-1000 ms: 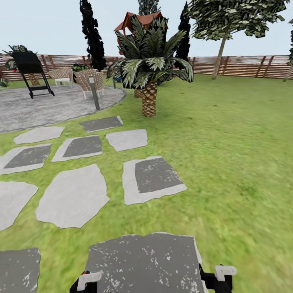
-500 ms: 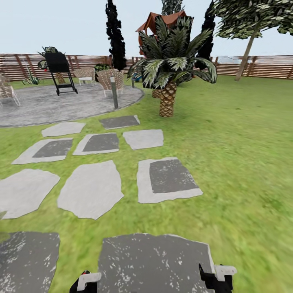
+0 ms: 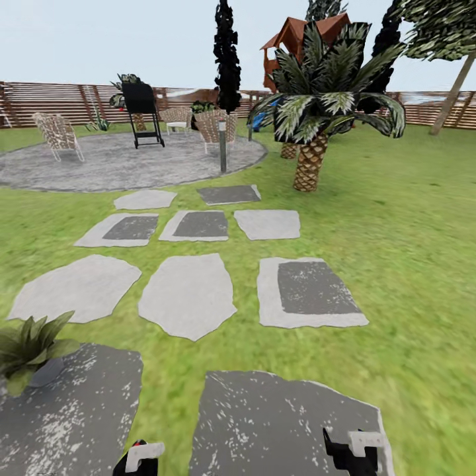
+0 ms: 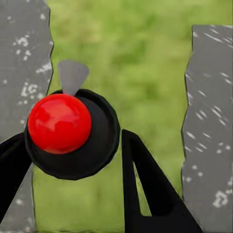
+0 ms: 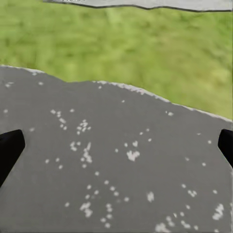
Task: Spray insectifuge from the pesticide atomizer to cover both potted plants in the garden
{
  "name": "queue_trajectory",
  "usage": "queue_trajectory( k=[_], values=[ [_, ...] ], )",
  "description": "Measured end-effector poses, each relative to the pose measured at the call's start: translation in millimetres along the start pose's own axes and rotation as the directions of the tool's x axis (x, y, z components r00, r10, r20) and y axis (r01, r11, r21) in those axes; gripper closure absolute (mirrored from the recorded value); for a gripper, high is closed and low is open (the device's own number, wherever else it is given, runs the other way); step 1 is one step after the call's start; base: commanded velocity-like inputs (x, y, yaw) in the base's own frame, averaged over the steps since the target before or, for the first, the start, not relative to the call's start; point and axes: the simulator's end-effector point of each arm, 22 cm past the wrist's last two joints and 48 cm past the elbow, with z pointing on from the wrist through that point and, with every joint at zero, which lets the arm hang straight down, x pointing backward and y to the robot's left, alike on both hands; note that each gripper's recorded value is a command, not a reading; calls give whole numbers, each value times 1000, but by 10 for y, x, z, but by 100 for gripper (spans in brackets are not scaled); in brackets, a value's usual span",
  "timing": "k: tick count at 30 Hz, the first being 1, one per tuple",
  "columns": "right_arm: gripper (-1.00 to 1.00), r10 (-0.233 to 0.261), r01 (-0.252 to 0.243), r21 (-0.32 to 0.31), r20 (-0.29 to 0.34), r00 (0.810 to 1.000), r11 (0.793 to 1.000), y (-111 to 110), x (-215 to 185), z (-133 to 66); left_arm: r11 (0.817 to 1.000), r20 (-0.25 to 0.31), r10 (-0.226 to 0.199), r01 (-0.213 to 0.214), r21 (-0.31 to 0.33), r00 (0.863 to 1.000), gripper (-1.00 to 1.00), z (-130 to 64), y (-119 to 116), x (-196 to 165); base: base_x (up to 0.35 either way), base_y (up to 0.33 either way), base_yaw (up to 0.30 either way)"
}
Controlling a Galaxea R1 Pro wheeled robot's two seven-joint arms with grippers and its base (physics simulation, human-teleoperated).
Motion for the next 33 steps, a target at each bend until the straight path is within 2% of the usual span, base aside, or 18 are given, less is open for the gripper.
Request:
queue_trajectory(
  k=[33],
  values=[
    [-100, 0, 0, 0, 0, 1000, 1000, 2, 0, 0, 1000, 0, 0, 0, 0, 1000, 100, 0, 0, 0, 0, 5, 278]
  ],
)
